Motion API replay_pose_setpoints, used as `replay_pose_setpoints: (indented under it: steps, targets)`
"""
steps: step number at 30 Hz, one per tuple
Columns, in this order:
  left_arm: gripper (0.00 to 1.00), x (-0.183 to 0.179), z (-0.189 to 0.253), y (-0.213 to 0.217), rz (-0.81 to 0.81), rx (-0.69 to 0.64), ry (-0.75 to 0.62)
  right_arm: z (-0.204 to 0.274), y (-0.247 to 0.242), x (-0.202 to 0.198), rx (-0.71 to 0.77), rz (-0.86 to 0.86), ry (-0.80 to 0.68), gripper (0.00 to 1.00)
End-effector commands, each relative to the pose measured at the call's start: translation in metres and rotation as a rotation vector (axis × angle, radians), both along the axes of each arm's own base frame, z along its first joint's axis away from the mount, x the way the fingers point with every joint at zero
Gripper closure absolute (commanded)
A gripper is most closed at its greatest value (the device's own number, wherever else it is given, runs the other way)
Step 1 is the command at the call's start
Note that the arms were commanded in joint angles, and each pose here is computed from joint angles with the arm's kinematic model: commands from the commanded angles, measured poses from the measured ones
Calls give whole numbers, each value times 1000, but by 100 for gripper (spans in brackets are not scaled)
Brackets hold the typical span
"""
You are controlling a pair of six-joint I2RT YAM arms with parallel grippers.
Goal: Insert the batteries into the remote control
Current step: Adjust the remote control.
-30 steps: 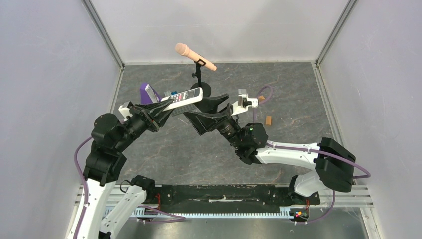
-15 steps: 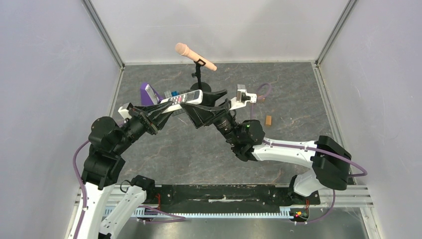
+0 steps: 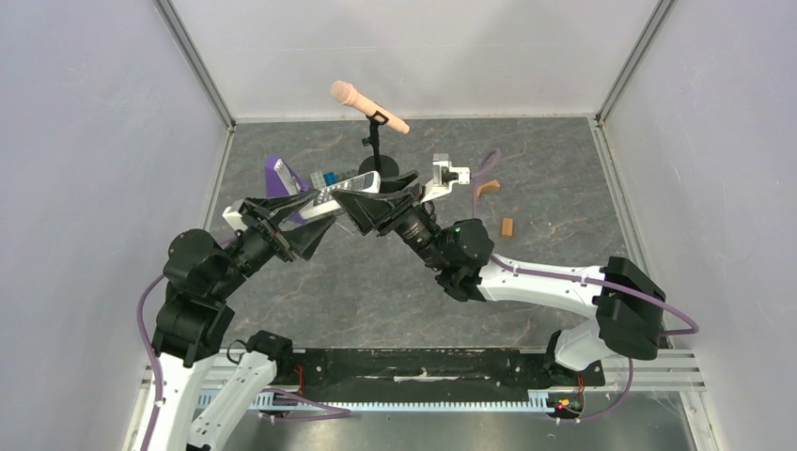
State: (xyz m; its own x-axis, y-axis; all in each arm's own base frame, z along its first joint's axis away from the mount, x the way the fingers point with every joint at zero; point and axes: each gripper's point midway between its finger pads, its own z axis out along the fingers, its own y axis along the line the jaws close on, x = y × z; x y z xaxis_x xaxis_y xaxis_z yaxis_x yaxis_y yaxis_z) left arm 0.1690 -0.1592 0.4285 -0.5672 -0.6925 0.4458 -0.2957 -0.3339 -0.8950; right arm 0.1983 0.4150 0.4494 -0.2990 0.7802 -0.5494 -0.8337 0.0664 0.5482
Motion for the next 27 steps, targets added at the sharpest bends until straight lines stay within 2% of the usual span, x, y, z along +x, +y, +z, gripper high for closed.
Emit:
replay_pose_setpoints:
  steps: [1, 3, 8, 12, 16, 20, 22, 24, 27]
  targets:
    - [31, -11, 11, 2, -10, -45, -43, 13, -6, 5, -20, -30, 25, 52]
    - [26, -10, 11, 7, 31, -5, -94, 4, -6, 16, -74, -77, 86, 55]
    - [25, -5, -25, 22, 142, 242, -163, -20, -14, 44, -305, -209, 181, 53]
    - [25, -1, -54, 18, 106, 462, -247, -50, -35, 63, -534, -268, 272, 53]
    - [25, 1, -56, 16, 35, 782, -472, -82, -67, 71, -706, -292, 357, 50]
    - [27, -9, -66, 15, -126, 1156, -860, -100, -80, 63, -815, -227, 372, 48]
    - [27, -14, -76, 20, -137, 1270, -990, -110, -78, 54, -856, -167, 381, 48]
    - [26, -20, -81, 16, -154, 1303, -1136, -118, -73, 44, -881, -104, 391, 48]
    - [25, -19, -82, 8, -172, 1275, -1193, -130, -66, 39, -893, -50, 427, 48]
